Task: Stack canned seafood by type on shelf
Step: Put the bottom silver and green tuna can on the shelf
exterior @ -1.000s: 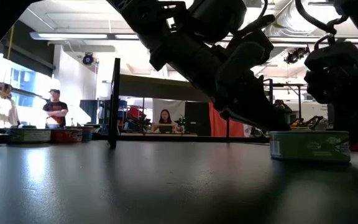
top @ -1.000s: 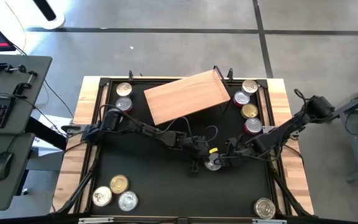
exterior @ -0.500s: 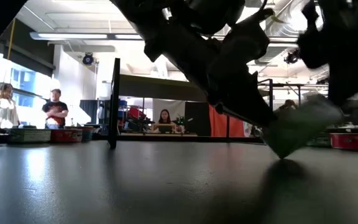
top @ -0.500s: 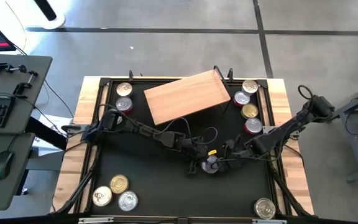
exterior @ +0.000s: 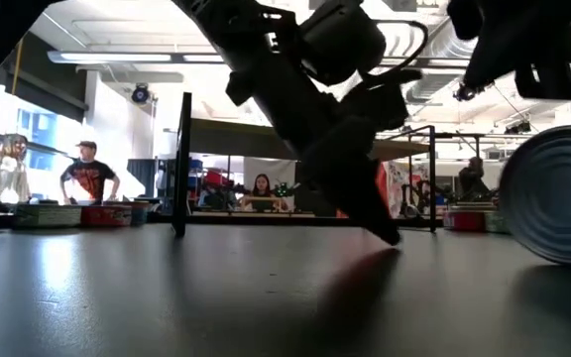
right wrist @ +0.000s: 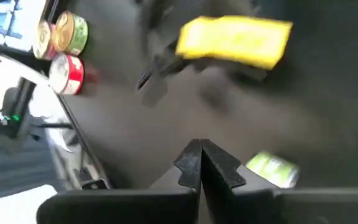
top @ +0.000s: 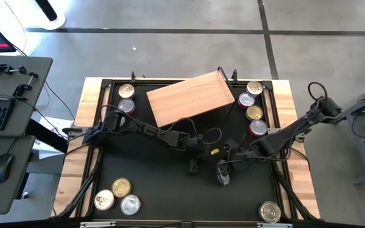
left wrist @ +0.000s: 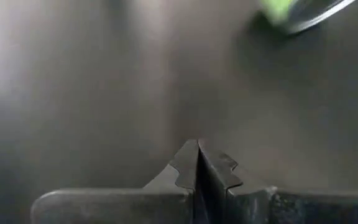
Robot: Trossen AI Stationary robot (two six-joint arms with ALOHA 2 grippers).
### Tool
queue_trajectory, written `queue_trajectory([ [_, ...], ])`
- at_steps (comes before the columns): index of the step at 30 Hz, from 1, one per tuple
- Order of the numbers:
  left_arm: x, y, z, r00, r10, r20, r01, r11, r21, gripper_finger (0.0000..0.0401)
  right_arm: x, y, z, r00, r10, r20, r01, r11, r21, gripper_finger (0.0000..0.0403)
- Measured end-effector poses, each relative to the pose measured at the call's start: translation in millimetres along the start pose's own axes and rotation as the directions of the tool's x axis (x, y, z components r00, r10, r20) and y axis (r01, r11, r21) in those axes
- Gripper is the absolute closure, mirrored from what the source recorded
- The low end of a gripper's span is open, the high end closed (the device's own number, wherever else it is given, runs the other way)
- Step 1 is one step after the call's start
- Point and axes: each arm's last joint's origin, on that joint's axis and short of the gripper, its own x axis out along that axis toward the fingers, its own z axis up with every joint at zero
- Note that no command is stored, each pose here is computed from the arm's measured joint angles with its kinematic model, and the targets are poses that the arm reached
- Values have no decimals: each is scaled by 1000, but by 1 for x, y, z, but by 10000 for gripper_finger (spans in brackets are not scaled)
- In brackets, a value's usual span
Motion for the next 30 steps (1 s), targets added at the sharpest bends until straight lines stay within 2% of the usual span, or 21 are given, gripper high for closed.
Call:
queue_trajectory([
  [4,-29,16,2,997,-16,-75,16,1000,-3,401,-19,15,0,999,-44,-30,41,996,-76,403],
  [8,-50,22,-6,990,-99,-104,97,995,-22,401,-38,34,-12,996,-1,-89,-10,992,-125,403],
  [14,-68,11,-33,988,-134,-72,130,990,-56,401,-58,51,-44,983,48,-178,-56,998,-42,390],
  [18,-70,1,-60,987,-150,-52,142,982,-128,401,-46,57,-73,957,5,-290,-11,1000,-21,340],
  [23,-69,-9,-86,985,-163,-61,147,966,-213,401,-23,71,-99,883,-95,-459,50,993,-109,254],
  [26,-68,-14,-92,983,-170,-76,147,959,-242,401,-10,79,-101,847,-193,-496,127,978,-164,215],
  [30,-67,-19,-95,979,-185,-83,159,955,-249,401,2,85,-91,807,-349,-476,293,937,-191,187],
])
